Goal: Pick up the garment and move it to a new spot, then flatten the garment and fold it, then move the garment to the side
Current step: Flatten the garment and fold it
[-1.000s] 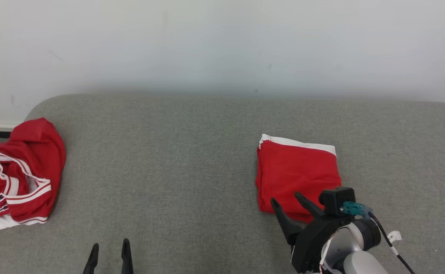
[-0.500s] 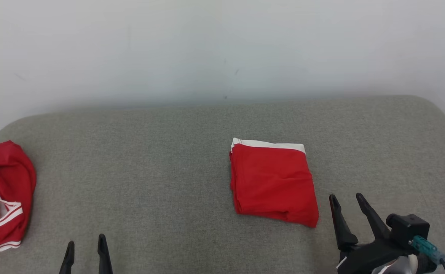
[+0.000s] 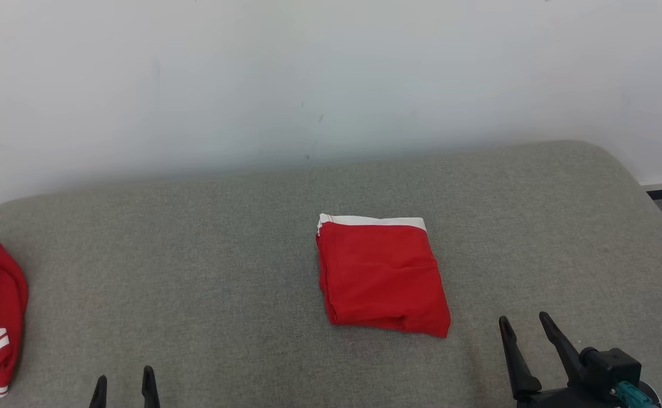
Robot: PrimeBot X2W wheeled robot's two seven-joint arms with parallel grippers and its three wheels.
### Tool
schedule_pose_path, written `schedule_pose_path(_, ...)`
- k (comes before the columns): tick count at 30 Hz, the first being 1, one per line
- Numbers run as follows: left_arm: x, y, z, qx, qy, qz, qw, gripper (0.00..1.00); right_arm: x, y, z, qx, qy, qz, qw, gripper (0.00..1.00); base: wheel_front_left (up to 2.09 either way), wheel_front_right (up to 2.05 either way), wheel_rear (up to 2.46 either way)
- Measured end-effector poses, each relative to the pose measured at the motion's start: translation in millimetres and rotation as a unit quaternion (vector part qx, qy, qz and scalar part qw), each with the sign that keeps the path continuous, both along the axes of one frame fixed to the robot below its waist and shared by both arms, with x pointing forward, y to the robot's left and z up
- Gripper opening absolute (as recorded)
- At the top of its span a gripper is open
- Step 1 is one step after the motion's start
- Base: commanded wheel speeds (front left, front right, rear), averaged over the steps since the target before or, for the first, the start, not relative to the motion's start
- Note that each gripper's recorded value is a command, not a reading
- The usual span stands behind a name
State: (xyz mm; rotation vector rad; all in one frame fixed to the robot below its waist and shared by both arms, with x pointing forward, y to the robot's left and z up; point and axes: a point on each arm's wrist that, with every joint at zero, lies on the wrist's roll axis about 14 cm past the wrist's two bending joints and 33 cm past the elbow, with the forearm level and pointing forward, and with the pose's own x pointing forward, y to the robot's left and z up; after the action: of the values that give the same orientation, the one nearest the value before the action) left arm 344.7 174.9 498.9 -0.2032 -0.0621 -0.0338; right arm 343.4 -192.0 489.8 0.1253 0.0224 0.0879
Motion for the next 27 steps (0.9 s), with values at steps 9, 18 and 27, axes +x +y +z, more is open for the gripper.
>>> schedule_pose_path(9,-6,2,-11,0.007,0.017,-0.001,1.0,1.0,-6,-2,-10,-0.003,0.01,-0.002,1.0,1.0,0.0,0.0,0.0)
schedule_pose_path(18,-10,8,-13,0.008,0.019,0.008,1.0,1.0,-4,7,-10,-0.002,0.011,0.011,1.0,1.0,0.0,0.0,0.0)
schedule_pose_path(27,-13,9,-17,0.006,0.026,0.013,1.0,1.0,-4,9,-15,0.007,0.02,0.013,1.0,1.0,0.0,0.0,0.0)
